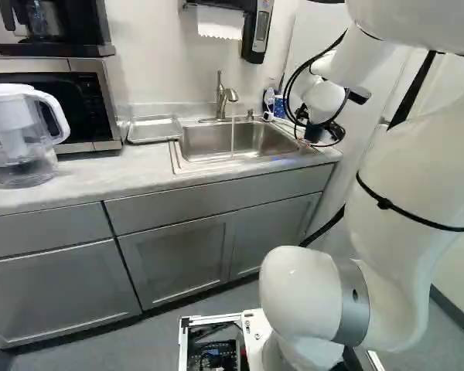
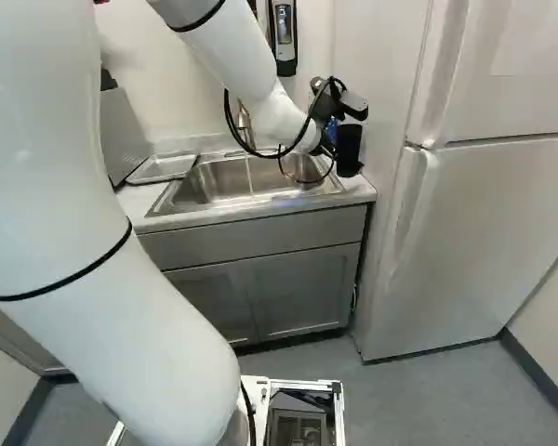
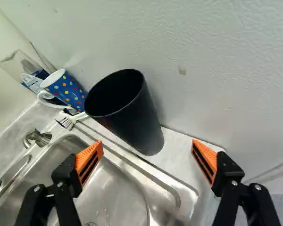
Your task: Rinse the cup and place it in the tray
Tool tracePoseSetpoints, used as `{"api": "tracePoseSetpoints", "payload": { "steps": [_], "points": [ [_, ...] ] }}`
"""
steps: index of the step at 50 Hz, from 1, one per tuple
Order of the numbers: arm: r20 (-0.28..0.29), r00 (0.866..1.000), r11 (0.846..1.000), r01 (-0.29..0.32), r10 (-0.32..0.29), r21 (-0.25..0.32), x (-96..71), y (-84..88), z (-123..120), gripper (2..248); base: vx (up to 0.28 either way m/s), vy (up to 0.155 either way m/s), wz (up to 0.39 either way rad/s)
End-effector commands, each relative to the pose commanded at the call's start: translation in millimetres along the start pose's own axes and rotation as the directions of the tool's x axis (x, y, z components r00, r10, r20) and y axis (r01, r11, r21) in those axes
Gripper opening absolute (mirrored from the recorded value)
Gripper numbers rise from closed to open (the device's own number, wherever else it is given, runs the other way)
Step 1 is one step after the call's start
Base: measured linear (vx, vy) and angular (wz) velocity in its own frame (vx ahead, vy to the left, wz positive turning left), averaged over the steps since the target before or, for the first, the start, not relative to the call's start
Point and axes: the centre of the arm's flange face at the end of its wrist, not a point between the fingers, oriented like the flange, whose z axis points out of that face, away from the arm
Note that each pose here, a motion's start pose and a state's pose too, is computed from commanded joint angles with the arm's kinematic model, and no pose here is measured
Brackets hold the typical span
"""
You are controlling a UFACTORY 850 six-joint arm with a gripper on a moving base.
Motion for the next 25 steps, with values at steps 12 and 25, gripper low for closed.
{"api": "tracePoseSetpoints", "payload": {
  "steps": [12,25],
  "points": [
    [-0.011,0.999,0.998,-0.052,0.052,-0.019,2.6,-3.2,6.1,247,0.0,0.0,0.0],
    [-0.016,0.996,0.995,-0.091,0.091,-0.031,5.2,-9.1,14.9,247,0.0,0.0,0.0]
  ]
}}
